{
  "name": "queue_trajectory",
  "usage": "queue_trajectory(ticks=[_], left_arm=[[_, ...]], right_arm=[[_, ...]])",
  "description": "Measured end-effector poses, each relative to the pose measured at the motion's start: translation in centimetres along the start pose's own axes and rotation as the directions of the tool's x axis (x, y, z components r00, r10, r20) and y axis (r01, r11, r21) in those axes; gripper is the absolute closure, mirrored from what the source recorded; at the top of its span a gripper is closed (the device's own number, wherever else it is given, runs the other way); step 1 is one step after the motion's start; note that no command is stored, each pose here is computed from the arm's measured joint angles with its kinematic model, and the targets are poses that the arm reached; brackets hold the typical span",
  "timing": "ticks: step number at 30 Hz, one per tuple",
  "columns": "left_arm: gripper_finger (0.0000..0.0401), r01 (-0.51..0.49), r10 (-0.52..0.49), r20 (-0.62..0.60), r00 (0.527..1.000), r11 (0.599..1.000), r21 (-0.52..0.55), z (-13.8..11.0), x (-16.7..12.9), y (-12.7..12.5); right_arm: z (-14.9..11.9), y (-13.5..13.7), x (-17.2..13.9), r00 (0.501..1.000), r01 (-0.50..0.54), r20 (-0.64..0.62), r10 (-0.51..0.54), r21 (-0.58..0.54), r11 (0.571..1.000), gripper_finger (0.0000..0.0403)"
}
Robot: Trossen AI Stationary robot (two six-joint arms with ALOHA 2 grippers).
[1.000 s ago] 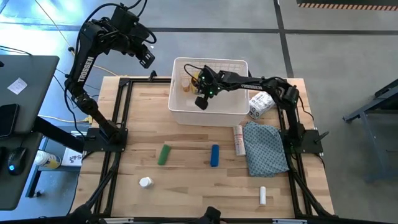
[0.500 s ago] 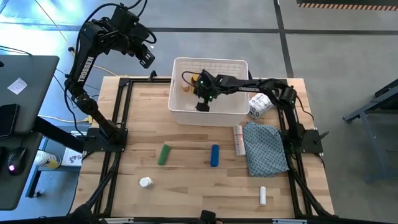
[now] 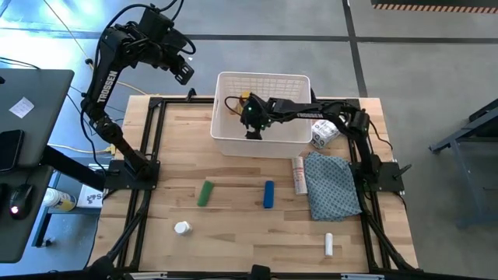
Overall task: Pick & place medical supplies in basket/bin
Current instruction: Put the white bandage into the white bin
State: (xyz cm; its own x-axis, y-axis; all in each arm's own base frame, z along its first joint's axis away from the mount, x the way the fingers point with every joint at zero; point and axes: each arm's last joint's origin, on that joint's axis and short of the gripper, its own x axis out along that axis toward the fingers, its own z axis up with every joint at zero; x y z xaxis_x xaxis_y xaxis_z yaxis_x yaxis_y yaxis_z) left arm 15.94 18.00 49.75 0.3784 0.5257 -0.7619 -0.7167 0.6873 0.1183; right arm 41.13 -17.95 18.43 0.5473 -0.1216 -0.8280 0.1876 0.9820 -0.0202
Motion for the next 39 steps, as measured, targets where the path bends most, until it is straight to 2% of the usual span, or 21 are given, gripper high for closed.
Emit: queue_trajectory(ticks=[6, 10, 15, 18, 22, 28, 32, 39], left_arm=[[0.0339, -0.001, 0.001, 0.0, 1.0, 1.0, -0.011, 0.0, 0.0, 0.0], [0.0339, -0.002, 0.002, 0.0, 1.0, 1.0, -0.02, 0.0, 0.0, 0.0], [0.0339, -0.002, 0.002, 0.0, 1.0, 1.0, -0.027, 0.0, 0.0, 0.0], [0.0339, -0.002, 0.002, 0.0, 1.0, 1.0, -0.027, 0.0, 0.0, 0.0], [0.0339, -0.002, 0.002, 0.0, 1.0, 1.0, -0.026, 0.0, 0.0, 0.0], [0.0339, -0.002, 0.002, 0.0, 1.0, 1.0, -0.022, 0.0, 0.0, 0.0], [0.0339, -0.018, 0.018, -0.002, 1.0, 1.0, -0.02, 0.0, 0.0, 0.1], [0.0339, -0.024, 0.024, -0.002, 1.0, 1.0, -0.019, 0.0, 0.0, 0.1]], right_arm=[[-0.1, -0.5, 0.0, 0.999, 0.039, -0.011, -0.039, 0.001, 0.999, 0.0127], [-0.4, -1.7, -0.2, 0.995, 0.098, -0.022, -0.096, 0.069, 0.993, 0.0132], [-0.5, -2.6, -0.4, 0.994, 0.107, -0.017, -0.106, 0.11, 0.988, 0.0132], [-0.5, -2.5, -0.4, 0.998, 0.068, -0.007, -0.068, 0.116, 0.991, 0.0132], [-0.2, -1.8, -0.4, 0.998, -0.058, 0.034, 0.055, 0.098, 0.993, 0.0132], [0.2, -0.9, -0.3, 0.988, -0.14, 0.069, 0.137, 0.035, 0.99, 0.0132], [0.0, -0.5, -0.3, 0.987, -0.159, 0.04, 0.158, 0.018, 0.987, 0.0132], [-1.3, -1.5, -0.2, 0.988, -0.138, -0.062, 0.143, 0.081, 0.987, 0.0133]])
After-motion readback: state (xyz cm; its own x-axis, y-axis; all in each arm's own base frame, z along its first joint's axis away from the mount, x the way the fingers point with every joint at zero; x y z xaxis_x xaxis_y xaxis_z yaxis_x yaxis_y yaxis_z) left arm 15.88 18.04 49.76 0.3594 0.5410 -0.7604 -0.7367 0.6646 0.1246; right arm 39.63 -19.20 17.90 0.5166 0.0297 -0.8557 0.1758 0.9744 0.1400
